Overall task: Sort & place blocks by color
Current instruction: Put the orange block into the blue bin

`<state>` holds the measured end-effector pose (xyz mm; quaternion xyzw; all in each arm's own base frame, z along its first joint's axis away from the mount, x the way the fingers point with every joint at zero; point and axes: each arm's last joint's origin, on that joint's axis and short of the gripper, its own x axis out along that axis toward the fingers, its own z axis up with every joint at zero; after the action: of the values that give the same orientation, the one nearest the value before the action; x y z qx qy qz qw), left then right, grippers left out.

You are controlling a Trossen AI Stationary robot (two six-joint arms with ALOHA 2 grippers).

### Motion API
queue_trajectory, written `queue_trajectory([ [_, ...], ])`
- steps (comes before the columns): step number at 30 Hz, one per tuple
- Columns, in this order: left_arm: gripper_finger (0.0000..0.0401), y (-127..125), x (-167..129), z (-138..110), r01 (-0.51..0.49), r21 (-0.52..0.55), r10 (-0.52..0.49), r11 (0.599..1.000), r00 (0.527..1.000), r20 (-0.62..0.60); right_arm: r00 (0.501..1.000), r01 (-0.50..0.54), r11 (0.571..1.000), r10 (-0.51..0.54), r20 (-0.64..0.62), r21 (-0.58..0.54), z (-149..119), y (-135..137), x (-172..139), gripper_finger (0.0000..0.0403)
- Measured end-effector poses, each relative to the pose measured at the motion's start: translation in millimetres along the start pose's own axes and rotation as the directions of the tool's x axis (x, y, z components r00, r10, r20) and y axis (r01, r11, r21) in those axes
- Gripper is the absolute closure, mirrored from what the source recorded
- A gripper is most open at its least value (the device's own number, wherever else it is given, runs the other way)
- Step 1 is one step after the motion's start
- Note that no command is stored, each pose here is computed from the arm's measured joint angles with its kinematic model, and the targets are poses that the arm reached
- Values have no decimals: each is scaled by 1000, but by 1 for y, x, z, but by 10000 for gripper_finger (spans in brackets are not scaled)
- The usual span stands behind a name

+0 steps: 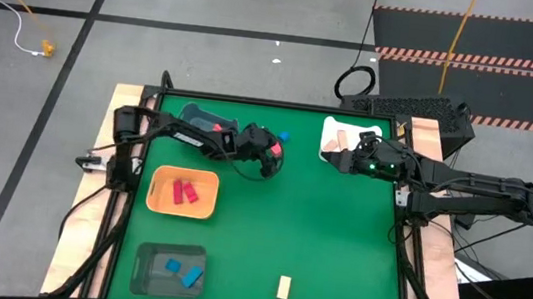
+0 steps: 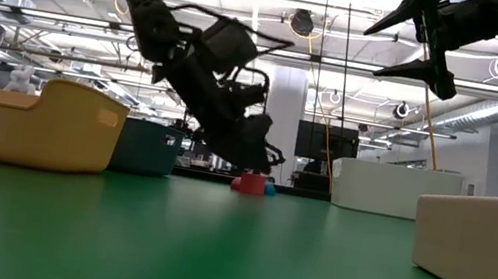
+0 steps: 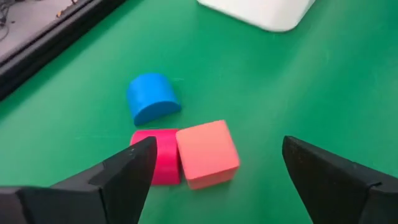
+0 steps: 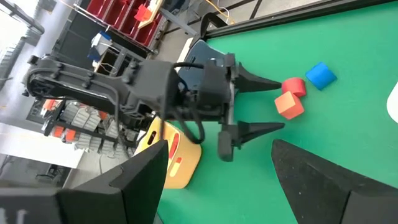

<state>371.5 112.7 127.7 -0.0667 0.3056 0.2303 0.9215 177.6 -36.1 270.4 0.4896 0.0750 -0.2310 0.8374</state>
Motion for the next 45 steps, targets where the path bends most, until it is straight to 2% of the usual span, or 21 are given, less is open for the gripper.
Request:
queue_trajectory([
  [10,52,12,8,-5,-10,4,10,1000,1000,-13,1000,0,1000,0,0,0,0,0,0,124],
  [16,52,14,8,-5,56,-5,-56,998,998,-29,1000,0,1000,0,0,0,0,0,0,124],
  [25,52,13,8,-6,88,40,-86,995,995,-43,1000,0,1000,0,0,0,0,0,0,124],
  [36,52,7,17,-16,116,177,-107,977,992,-60,1000,0,1000,0,0,0,0,0,0,124],
  [45,52,6,14,-14,106,191,-98,976,994,-50,1000,0,1000,0,0,0,0,0,0,124],
])
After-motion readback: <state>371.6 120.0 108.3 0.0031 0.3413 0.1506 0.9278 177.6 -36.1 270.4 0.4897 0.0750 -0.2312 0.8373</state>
